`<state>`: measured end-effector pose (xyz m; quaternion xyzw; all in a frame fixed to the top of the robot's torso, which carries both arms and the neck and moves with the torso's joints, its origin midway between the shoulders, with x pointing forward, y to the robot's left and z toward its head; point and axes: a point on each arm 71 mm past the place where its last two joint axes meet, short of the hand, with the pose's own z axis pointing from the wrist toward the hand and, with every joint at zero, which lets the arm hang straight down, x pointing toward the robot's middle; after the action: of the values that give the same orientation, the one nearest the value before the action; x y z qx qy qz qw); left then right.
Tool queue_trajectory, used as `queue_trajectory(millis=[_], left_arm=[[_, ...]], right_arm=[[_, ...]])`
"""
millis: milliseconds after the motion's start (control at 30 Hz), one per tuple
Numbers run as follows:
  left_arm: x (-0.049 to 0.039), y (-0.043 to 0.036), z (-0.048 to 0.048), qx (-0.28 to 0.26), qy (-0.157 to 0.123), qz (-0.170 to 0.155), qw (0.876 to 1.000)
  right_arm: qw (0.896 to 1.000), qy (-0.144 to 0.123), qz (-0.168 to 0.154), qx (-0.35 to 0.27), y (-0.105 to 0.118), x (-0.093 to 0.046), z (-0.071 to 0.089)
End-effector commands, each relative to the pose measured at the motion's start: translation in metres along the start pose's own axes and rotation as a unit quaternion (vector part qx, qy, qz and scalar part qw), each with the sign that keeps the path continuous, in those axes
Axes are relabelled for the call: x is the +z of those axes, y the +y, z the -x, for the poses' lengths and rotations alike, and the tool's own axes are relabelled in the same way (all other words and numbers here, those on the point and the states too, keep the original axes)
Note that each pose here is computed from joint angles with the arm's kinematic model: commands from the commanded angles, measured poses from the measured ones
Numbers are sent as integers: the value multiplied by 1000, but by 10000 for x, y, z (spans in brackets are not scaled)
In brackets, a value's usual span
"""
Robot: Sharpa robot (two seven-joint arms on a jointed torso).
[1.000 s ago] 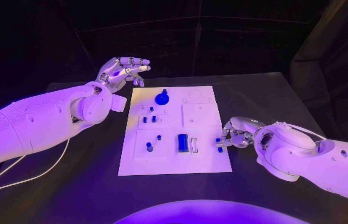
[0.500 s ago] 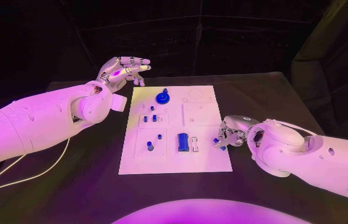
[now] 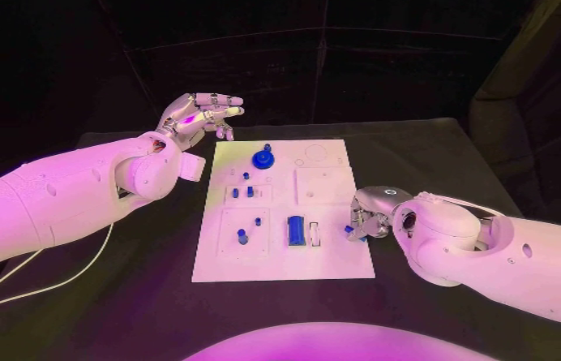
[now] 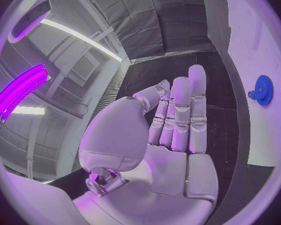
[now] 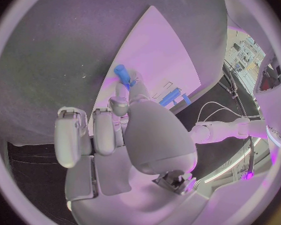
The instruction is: Assemble the parts on the task board
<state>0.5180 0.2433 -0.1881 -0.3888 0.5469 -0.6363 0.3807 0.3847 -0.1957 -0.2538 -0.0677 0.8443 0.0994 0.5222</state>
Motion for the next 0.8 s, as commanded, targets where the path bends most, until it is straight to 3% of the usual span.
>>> queue_trajectory(millis=[33,233,500,800], left_arm=[[0,-9,-7,-4,6,-1,1000],[0,-8,-8,-4,6,-1,1000],[1,-7,-10,-4,6,-1,1000],[-1,-8,-11,-4,7,0,1000]], right_arm=[[999,20,-37,-22,-100,-8,-141],[998,-19,-33,54,-83,-79,-78],[982,-51,-15,179,-19,-179,-12],[972,-41,-4,233,98,-175,-20]])
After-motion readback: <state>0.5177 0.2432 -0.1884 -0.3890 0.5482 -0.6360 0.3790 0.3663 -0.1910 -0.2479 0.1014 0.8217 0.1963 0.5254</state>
